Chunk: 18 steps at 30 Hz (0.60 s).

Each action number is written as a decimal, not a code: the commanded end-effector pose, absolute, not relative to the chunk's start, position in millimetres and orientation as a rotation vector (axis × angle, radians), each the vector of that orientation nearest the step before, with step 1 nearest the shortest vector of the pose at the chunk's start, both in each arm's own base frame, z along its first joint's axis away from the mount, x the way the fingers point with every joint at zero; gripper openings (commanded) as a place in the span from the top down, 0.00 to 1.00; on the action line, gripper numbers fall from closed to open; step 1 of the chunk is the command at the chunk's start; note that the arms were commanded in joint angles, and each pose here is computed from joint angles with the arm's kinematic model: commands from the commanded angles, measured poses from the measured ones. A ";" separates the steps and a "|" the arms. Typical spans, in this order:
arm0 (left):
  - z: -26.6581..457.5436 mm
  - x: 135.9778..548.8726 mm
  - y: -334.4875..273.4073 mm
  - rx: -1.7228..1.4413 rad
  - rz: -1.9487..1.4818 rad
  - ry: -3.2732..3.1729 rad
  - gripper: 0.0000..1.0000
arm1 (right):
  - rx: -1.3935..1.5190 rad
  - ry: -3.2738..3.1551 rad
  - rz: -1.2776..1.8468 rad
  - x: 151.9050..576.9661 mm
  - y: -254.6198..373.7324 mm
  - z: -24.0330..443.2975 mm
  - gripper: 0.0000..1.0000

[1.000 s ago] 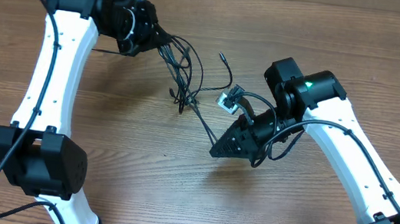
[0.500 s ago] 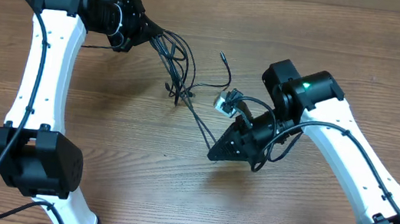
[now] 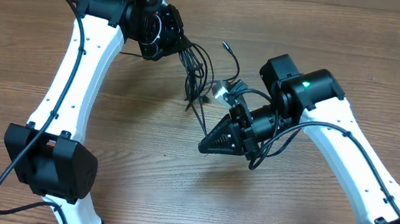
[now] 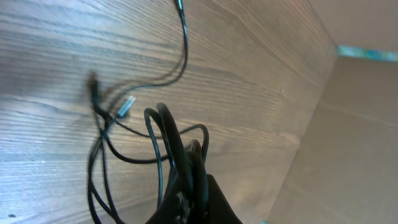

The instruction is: Untangle cables

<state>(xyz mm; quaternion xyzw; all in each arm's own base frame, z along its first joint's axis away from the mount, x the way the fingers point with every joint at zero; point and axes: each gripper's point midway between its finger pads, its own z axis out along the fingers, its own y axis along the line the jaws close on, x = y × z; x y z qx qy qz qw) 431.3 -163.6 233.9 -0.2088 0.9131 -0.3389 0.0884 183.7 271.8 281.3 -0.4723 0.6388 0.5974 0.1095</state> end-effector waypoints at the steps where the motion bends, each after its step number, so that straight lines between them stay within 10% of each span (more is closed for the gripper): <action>1: 235.1 444.3 -147.8 -0.660 -0.943 2.670 0.96 | -1.468 1.642 1.687 170.2 267.5 325.4 0.96; 18: 227.3 423.5 -171.7 -0.604 -0.909 2.759 0.96 | -1.558 1.353 1.472 152.6 258.9 370.1 0.96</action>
